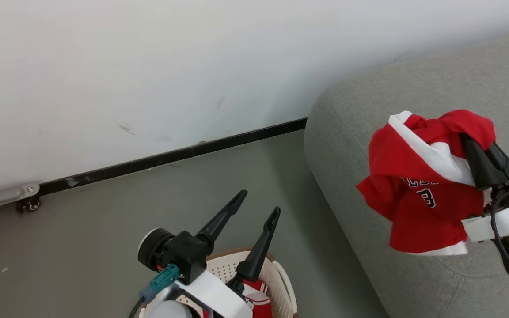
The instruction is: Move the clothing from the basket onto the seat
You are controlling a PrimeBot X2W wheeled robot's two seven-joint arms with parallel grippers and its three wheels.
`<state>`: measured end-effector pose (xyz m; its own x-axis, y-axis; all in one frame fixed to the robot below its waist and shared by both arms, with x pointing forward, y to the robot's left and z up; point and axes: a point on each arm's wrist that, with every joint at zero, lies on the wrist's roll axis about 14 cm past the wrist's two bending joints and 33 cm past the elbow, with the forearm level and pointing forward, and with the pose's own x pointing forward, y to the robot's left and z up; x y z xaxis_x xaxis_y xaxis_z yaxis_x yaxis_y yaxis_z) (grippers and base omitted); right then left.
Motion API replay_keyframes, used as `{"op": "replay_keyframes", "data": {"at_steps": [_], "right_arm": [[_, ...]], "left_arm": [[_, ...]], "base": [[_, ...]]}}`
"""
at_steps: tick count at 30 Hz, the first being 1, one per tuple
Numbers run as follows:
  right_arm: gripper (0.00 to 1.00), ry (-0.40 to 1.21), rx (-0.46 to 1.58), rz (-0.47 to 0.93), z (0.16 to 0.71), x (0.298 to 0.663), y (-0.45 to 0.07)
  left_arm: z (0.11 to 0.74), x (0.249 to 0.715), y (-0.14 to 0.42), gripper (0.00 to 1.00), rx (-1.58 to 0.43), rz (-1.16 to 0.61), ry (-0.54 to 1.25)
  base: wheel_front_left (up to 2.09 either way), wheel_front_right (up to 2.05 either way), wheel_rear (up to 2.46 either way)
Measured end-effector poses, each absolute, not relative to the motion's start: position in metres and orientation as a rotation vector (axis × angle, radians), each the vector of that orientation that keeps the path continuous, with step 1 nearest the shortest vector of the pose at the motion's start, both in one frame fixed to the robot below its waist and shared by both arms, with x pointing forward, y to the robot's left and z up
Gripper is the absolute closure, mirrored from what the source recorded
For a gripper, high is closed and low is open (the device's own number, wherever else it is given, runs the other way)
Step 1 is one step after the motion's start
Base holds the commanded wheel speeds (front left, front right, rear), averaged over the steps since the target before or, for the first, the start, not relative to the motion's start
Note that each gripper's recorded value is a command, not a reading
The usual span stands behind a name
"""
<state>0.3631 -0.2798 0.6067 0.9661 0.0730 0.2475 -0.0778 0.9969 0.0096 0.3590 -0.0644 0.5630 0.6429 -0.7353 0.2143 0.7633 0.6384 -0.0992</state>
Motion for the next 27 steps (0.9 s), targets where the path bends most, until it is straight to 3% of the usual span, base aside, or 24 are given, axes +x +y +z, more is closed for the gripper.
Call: {"op": "replay_keyframes", "data": {"at_steps": [27], "right_arm": [[1.0, -0.205, 0.034, -0.139, 0.579, 0.291, -0.337]], "left_arm": [[0.56, 0.321, -0.12, 0.0, -0.222, -1.065, -0.125]], "base": [[0.0, 0.0, 0.0]]}}
